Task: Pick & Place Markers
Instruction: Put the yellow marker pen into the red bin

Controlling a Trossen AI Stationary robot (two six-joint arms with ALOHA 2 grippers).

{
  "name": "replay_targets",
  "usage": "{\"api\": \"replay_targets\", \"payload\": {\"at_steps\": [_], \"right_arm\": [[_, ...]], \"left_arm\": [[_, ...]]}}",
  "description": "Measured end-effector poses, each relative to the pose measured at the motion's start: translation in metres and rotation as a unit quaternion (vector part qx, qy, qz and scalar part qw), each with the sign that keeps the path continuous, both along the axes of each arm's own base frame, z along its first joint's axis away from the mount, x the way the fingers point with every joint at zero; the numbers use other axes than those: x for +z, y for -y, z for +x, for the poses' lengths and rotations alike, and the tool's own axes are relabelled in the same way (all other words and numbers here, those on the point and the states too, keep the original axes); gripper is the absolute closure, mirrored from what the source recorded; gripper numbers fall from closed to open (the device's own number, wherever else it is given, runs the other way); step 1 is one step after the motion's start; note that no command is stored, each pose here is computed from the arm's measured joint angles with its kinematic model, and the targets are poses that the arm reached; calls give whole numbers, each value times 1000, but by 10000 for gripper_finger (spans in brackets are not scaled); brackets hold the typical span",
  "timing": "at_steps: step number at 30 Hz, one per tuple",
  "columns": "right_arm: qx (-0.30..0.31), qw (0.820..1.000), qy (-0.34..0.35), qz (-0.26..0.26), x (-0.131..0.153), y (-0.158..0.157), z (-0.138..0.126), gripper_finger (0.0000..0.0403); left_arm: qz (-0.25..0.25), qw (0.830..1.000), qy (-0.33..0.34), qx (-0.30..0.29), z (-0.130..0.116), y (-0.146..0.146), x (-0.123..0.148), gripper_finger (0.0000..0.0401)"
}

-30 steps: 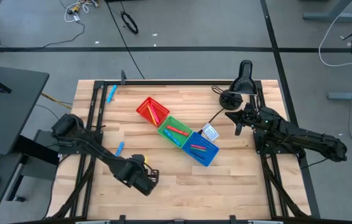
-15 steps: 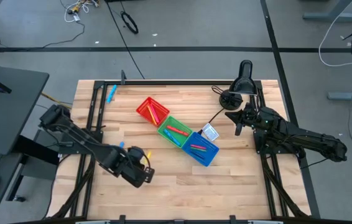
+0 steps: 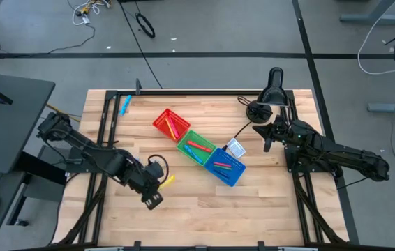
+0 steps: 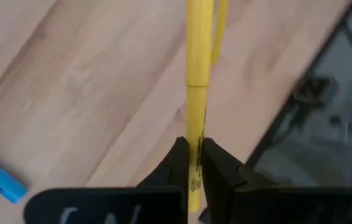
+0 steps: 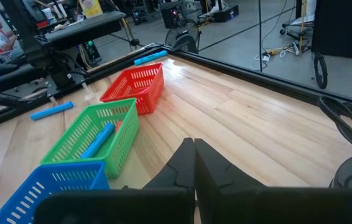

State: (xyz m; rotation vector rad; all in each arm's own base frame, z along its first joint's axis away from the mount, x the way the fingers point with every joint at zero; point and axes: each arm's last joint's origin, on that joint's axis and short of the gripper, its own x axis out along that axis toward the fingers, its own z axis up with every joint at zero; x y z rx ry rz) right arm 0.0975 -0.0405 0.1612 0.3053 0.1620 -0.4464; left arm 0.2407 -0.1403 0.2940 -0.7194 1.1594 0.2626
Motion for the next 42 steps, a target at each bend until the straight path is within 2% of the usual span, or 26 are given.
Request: {"api": "replay_targets", "payload": {"at_steps": [4,9,14,18,26,32,42], "right_arm": [[0,1000,0,0,0,0,0,403],[0,1000,0,0,0,0,0,403],[0,1000,0,0,0,0,0,403],[0,1000,0,0,0,0,0,403],[0,1000,0,0,0,0,0,403],[0,1000,0,0,0,0,0,403],[0,1000,0,0,0,0,0,403]], "left_arm": [[2,996,5,-87,1,-5,3,379],[10,981,16,-195,1,-5,3,377],[16,963,27,-267,0,-4,3,379],[41,950,21,-310,-3,-7,1,379],[158,922,-4,-354,-5,-40,8,379],[228,891,-11,-393,1,-67,27,379],[304,849,-37,-430,9,-129,38,379]]}}
